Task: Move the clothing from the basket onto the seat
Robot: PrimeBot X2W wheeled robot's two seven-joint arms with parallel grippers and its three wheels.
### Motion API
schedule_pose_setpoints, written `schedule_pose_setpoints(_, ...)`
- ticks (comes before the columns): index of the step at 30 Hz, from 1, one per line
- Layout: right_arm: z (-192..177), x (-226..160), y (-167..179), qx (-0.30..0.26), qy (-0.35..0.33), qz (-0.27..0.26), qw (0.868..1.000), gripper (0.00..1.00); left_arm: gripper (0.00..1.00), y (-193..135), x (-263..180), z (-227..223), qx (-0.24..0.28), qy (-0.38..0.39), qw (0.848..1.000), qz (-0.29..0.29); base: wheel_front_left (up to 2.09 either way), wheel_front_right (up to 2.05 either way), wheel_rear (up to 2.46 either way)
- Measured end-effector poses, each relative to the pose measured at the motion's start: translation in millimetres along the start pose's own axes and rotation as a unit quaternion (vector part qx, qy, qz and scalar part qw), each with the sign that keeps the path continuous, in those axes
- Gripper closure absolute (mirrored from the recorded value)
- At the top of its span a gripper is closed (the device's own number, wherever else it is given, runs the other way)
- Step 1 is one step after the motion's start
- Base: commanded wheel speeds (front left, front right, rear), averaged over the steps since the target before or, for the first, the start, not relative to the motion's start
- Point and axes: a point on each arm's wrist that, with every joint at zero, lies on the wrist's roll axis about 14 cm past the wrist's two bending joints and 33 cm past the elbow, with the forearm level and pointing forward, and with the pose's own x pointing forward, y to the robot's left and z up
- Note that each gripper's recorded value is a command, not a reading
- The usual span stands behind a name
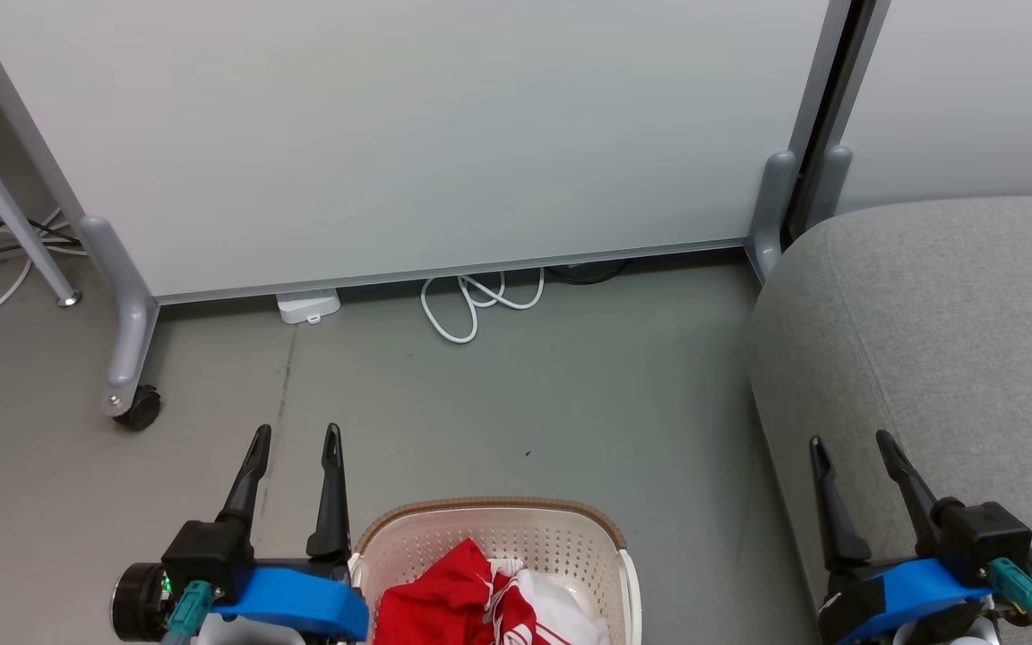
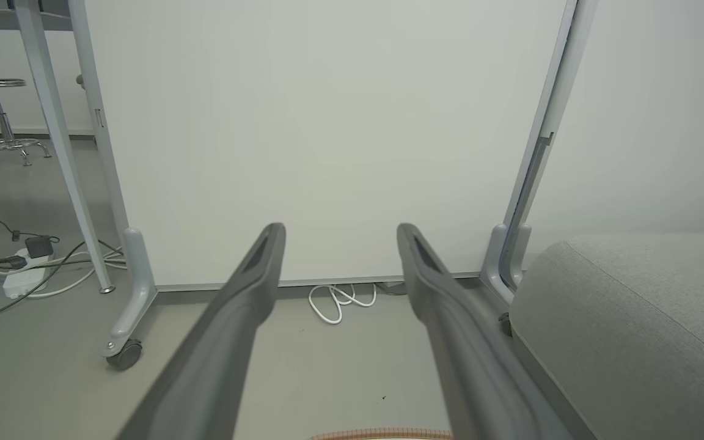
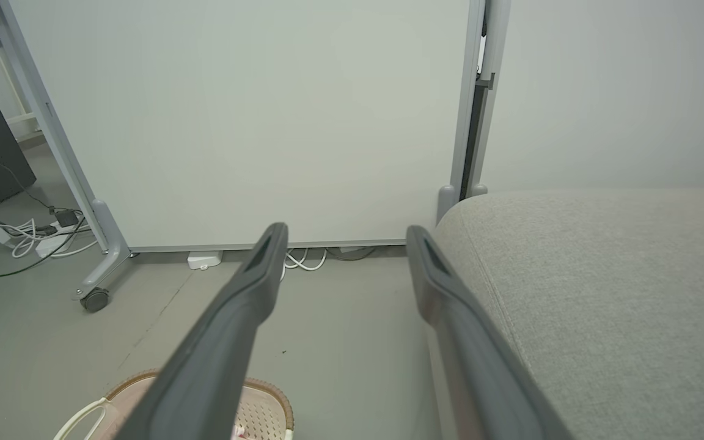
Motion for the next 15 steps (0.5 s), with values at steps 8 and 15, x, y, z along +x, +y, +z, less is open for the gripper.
schedule_pose_setpoints(8,0.7,-0.3,0.3,-0.003,-0.003,0.001,1.000,0.00,0.00,0.7,-0.1,0.9,0.005,-0.002,1.000,0.001,0.00,0.00,0.00)
schedule_pose_setpoints(15,-0.2,-0.5,-0.3,0.002,-0.004,-0.001,1.000,0.00,0.00,2.1,0.1,0.3,0.004,-0.001,1.000,0.004,0.00,0.00,0.00)
